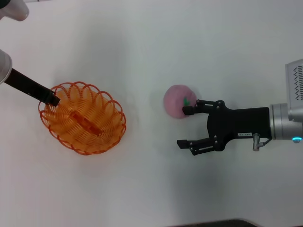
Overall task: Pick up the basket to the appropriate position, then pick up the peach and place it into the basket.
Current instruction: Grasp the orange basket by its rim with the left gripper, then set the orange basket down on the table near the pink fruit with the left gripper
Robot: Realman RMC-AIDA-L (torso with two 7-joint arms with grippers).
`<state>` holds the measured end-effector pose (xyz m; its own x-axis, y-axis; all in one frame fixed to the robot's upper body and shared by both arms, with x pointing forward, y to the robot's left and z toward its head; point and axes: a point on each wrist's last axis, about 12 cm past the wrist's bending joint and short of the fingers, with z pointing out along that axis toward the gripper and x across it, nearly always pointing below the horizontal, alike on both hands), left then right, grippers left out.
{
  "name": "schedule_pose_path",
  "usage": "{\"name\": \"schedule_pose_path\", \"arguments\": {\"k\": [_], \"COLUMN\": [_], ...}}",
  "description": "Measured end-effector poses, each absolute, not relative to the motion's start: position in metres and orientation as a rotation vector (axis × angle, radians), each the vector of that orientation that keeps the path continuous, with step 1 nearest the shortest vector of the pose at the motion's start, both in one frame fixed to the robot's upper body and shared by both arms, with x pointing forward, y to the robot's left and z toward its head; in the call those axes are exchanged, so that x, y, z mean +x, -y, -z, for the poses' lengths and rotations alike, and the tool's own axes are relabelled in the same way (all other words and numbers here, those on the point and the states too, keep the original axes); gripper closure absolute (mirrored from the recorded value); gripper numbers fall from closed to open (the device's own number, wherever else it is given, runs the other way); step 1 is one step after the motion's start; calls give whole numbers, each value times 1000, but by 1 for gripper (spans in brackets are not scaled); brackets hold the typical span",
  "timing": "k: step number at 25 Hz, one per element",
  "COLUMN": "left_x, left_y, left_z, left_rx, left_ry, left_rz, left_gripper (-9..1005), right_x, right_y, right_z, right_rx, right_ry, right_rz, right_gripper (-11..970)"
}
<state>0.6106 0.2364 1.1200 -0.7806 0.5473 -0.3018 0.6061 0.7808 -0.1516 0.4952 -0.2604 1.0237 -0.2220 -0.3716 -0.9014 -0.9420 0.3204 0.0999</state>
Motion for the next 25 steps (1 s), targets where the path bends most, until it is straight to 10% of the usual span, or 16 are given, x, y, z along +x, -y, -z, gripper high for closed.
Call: {"name": "schedule_pose_path", "arguments": {"k": [2,25], "left_x": [610,597], "left_y": [-237,-289], "left_z": [-1120,-1141], "left_rx": [896,322], "left_ry": [-2734,-2773], "left_rz": [357,948], "left_gripper": [866,896], "right_x": [495,493], "right_y": [260,262], "right_z": [-1024,-1022], "right_rx": [-1179,-1162], "right_ry": [-1763,-1783], "right_rz": [-873,-881], "right_gripper": [3,3]}}
